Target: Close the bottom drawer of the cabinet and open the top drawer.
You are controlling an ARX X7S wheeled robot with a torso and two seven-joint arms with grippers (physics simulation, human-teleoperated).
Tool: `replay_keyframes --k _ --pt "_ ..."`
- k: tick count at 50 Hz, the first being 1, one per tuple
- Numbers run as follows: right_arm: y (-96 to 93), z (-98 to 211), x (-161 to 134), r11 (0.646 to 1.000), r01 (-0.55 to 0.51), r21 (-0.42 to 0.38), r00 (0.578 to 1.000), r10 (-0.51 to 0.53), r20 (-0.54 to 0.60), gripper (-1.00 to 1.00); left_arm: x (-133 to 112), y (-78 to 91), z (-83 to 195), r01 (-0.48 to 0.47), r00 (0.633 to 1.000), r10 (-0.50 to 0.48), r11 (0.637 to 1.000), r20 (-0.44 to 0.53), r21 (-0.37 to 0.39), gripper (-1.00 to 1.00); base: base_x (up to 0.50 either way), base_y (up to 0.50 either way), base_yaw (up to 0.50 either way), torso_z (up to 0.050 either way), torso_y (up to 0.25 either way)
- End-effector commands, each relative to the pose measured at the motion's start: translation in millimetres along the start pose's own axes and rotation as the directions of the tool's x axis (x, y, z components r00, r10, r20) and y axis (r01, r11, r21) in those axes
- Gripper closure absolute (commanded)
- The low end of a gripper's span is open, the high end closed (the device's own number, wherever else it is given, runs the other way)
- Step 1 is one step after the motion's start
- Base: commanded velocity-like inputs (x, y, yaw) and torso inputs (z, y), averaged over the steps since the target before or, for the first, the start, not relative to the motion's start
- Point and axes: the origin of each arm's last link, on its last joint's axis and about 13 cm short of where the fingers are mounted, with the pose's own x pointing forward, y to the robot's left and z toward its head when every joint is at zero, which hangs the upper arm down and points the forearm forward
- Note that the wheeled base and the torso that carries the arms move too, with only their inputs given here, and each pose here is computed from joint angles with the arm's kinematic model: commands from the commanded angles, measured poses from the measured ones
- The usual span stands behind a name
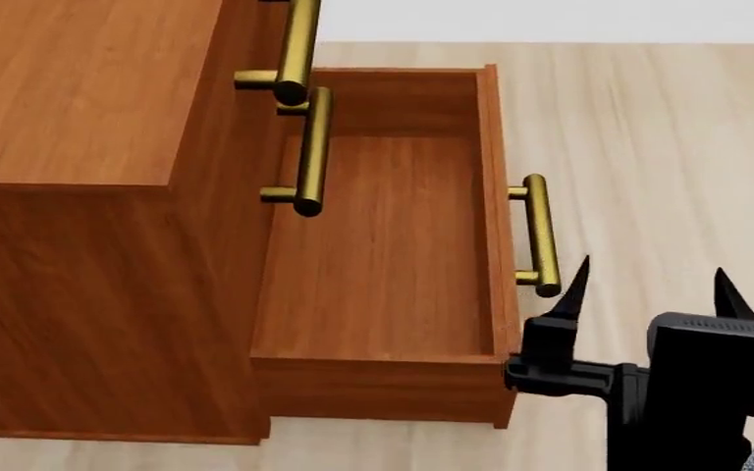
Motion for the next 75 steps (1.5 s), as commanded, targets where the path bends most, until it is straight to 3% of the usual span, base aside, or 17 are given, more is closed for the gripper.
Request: replay_keyframes --k 1,41,75 --pt "-12.3 -2 8 0.994 0.097 -0.052 0.992 -0.100 -0.073 -1.00 0 0.1 -2 0.000 1.000 0.000 1.000 -0.003 0.002 -1.00 0.00 0.00 0.00 0.000 0.000" --pt "-14.9 -50 65 0.979 0.120 -0.165 0.946 -0.163 -0.279 -1.00 0 2.1 2 -0.010 1.000 0.010 1.000 0.005 -0.003 -1.00 0.00 0.00 0.00 0.000 0.000" --pt "14.0 -74 85 0.982 -0.047 -0.186 0.925 -0.027 -0.378 -1.00 2 0.8 2 -0.009 1.000 0.010 1.000 0.008 -0.007 -1.00 0.00 0.00 0.00 0.000 0.000"
